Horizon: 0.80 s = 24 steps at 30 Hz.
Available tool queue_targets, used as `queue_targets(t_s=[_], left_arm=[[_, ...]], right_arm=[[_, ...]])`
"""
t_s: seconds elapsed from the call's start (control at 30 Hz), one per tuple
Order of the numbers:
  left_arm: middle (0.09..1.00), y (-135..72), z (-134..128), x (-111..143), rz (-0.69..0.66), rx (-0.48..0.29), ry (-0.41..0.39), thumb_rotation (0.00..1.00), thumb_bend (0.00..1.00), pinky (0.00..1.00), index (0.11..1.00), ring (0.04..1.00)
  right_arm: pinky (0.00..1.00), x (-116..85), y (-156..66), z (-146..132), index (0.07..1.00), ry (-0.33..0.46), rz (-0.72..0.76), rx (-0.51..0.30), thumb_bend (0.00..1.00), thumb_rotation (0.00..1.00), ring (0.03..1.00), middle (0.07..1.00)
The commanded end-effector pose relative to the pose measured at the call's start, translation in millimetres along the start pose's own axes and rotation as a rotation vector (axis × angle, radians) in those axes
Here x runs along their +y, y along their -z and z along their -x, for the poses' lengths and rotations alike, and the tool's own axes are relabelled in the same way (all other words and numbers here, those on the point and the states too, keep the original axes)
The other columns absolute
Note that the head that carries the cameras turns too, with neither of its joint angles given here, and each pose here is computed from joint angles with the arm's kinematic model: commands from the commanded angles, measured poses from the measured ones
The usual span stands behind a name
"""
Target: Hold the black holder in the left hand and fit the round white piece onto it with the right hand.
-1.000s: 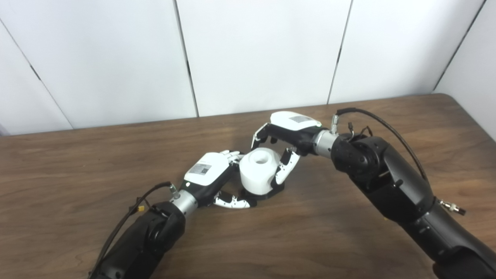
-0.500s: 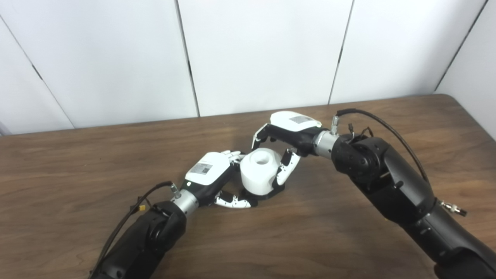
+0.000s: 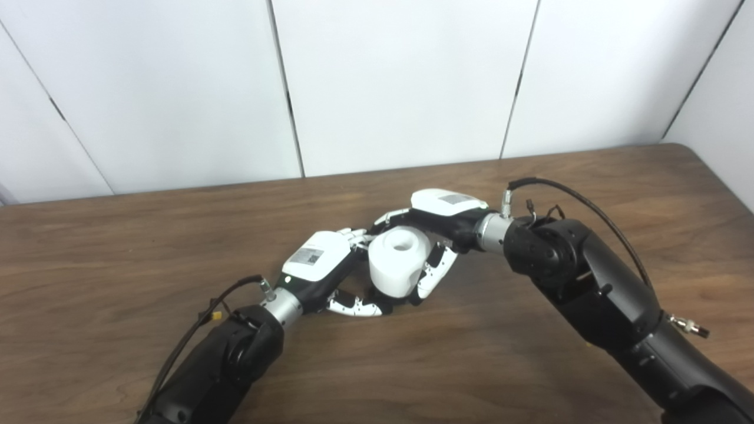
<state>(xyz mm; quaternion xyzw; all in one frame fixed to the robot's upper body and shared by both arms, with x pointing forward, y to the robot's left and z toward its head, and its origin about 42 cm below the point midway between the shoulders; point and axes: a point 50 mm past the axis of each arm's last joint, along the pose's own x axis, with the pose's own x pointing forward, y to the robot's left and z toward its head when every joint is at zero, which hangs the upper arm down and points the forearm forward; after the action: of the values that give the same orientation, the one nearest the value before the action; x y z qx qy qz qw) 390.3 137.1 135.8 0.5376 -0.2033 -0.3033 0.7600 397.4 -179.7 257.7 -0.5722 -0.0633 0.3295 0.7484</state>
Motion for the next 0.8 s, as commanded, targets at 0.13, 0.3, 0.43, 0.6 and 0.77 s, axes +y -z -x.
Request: queue_targets(t_s=[0.13,0.3,0.43,0.6,0.77], left_arm=[[0.862,1.9,4.0,-15.2,-0.031,0.004,0.098,0.07,0.52,0.92,0.482,0.909],[0.860,2.7,4.4,-16.0,-0.037,0.001,0.097,0.07,0.52,0.93,0.482,0.906],[0.862,2.2,4.7,-15.8,-0.039,0.013,0.110,0.07,0.52,0.93,0.482,0.907],[0.862,2.6,5.1,-15.1,-0.040,0.009,0.110,0.07,0.52,0.92,0.483,0.905],[0.863,4.3,5.0,-15.2,-0.037,0.008,0.108,0.07,0.52,0.92,0.482,0.903]], right_arm=[[0.67,-25.5,-8.3,4.4,0.943,0.082,0.023,-0.035,0.90,0.24,0.780,0.818],[0.69,-27.8,-8.3,6.0,0.944,0.094,0.016,-0.035,0.90,0.23,0.803,0.832],[0.72,-31.9,-7.8,9.1,0.962,0.117,-0.002,-0.033,0.91,0.23,0.826,0.837],[0.73,-48.7,-7.9,18.6,0.999,0.158,-0.005,-0.020,0.94,0.26,0.840,0.863],[0.59,-73.3,-7.7,32.1,1.000,0.165,0.003,0.005,1.00,0.27,0.770,0.898]])
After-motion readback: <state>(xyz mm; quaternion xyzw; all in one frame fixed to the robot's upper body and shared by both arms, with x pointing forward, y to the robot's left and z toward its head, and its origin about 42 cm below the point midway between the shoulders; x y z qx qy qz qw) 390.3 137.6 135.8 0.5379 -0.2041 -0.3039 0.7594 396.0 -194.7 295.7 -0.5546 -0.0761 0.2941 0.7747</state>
